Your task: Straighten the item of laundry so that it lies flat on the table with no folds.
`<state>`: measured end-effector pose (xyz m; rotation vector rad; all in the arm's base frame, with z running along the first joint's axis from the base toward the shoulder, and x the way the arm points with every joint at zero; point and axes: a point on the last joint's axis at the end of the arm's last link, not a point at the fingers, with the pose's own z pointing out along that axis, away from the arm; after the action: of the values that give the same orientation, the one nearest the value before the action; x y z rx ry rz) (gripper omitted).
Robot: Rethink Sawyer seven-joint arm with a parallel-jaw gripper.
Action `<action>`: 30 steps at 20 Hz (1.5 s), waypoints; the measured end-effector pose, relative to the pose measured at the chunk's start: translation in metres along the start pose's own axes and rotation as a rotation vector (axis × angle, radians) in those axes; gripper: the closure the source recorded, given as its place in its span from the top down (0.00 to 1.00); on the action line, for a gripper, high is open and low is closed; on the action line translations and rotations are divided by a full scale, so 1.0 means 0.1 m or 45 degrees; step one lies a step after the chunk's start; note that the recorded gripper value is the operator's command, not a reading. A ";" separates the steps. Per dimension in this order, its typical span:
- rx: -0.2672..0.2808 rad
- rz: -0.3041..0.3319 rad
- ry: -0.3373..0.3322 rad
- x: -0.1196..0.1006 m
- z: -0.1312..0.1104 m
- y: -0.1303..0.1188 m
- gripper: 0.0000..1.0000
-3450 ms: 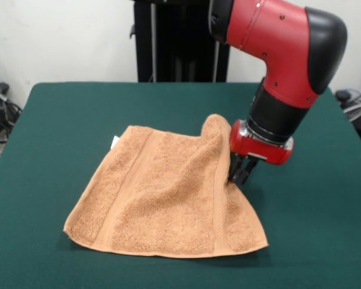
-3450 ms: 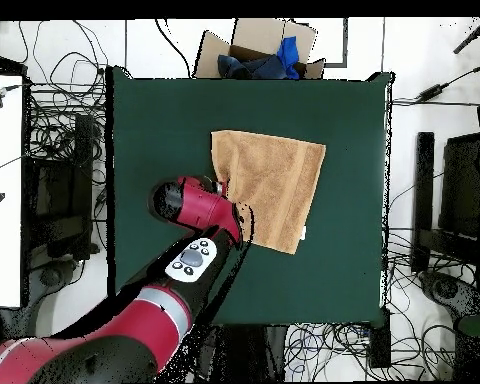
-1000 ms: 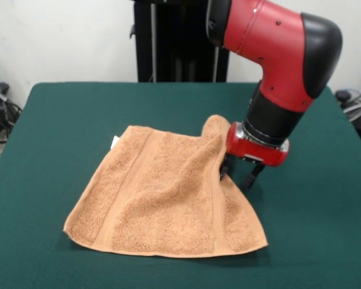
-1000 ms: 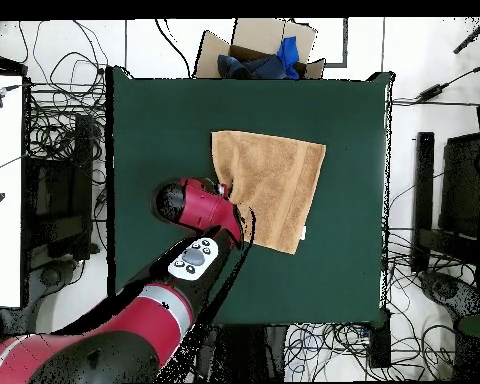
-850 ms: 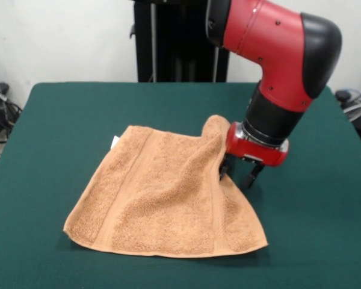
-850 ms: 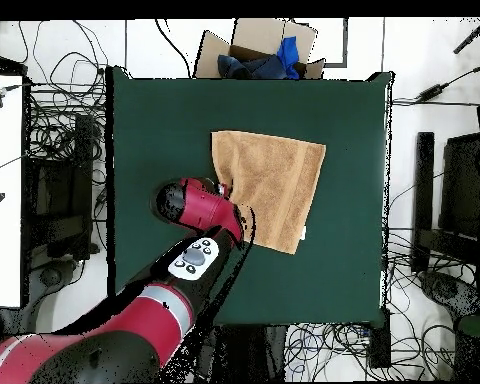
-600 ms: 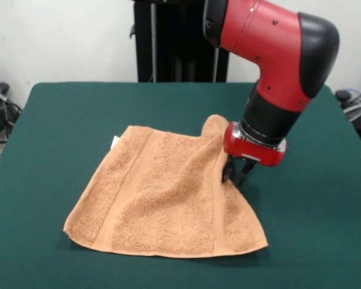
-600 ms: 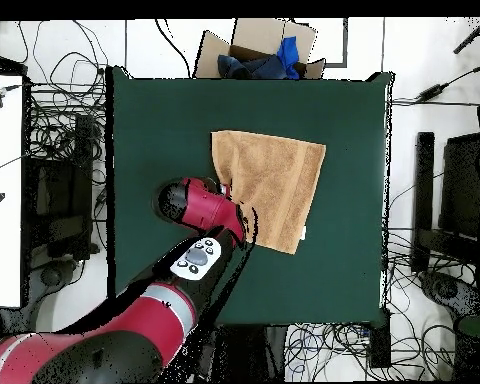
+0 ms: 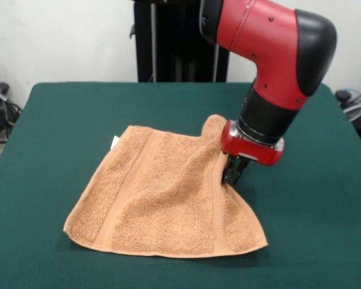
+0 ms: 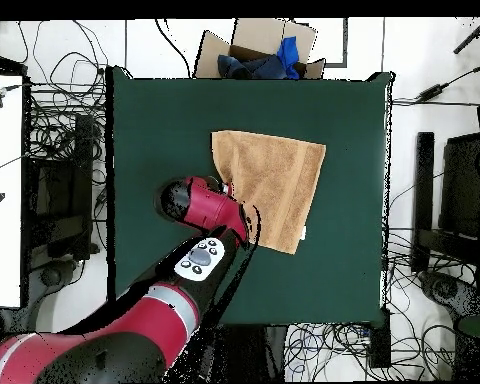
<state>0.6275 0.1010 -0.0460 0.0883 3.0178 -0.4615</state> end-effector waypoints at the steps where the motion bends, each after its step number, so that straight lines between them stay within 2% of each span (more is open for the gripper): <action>1: 0.000 0.001 0.000 0.00 0.00 0.00 0.00; 13: -0.008 0.012 -0.011 -0.03 -0.05 0.04 0.00; 18: -0.035 0.038 -0.013 -0.07 -0.20 0.30 0.00; 23: -0.081 0.102 0.002 -0.13 -0.39 0.64 0.00; 24: -0.102 0.142 0.016 -0.17 -0.48 0.81 0.00; 26: -0.111 0.168 0.024 -0.20 -0.52 0.90 0.00; 30: -0.145 0.270 0.046 -0.32 -0.67 1.17 0.00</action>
<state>0.6623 0.2308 -0.0138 0.4079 3.0156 -0.2712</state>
